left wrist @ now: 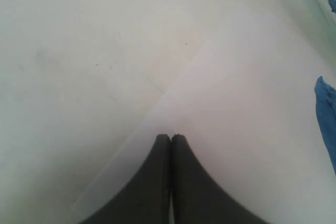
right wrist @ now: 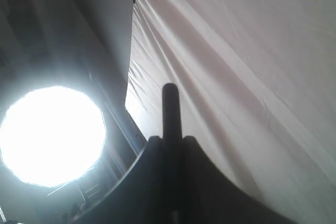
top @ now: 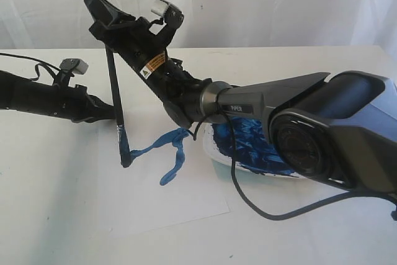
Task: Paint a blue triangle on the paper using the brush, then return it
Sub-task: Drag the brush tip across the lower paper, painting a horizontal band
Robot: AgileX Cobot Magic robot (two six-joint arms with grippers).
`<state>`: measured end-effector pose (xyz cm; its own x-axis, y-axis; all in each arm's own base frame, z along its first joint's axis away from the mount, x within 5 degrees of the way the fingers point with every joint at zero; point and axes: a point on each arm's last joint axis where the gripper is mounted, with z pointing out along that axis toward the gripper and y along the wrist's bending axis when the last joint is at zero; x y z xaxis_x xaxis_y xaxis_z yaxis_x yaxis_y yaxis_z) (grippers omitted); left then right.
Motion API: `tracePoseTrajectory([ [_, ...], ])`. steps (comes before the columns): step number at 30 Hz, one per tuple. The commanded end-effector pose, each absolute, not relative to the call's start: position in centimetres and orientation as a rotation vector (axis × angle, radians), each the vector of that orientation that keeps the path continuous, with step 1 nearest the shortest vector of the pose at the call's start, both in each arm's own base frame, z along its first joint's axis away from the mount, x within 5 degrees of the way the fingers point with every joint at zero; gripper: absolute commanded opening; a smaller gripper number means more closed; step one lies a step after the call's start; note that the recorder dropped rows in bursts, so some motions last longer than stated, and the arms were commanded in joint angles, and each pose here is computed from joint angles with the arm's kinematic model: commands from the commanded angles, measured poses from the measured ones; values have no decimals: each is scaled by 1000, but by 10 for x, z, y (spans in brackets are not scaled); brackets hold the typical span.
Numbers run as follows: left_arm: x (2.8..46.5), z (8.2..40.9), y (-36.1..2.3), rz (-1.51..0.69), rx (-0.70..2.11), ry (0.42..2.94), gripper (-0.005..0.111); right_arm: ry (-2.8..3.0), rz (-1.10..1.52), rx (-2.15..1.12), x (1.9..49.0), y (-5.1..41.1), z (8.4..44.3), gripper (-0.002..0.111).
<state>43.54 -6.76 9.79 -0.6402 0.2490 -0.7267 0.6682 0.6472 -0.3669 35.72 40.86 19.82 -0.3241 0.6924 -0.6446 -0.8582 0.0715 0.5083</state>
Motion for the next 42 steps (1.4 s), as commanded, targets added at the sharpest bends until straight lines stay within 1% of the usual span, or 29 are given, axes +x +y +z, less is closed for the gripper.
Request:
tracePoseTrajectory([
  [1,428,75,-61,-750,802,2306,0,1046,1597,-214,357,407,202,0],
  [3,428,75,-61,-753,803,2305,0,1046,1597,-217,357,407,202,0],
  [5,424,75,-61,-773,883,2304,0,1046,1598,-234,356,407,201,0],
  [8,427,76,-57,-723,943,2304,0,1052,1597,-239,356,408,199,0],
  [12,435,95,-38,-689,866,2305,0,1067,1596,-263,355,410,191,0],
  [16,437,124,-18,-672,832,2256,0,1084,1589,-318,356,410,181,0],
  [19,437,132,-7,-651,809,2244,0,1081,1575,-408,357,409,179,0],
  [23,436,135,-6,-660,839,2220,0,1041,1567,-489,359,410,186,0],
  [27,435,139,-9,-683,887,2159,0,997,1568,-490,362,413,193,0],
  [34,435,139,-6,-661,915,2133,0,961,1594,-445,370,421,188,0],
  [40,436,146,15,-613,877,2125,0,936,1628,-434,372,429,180,0],
  [42,436,152,29,-600,812,2112,0,910,1636,-422,372,432,181,0],
])
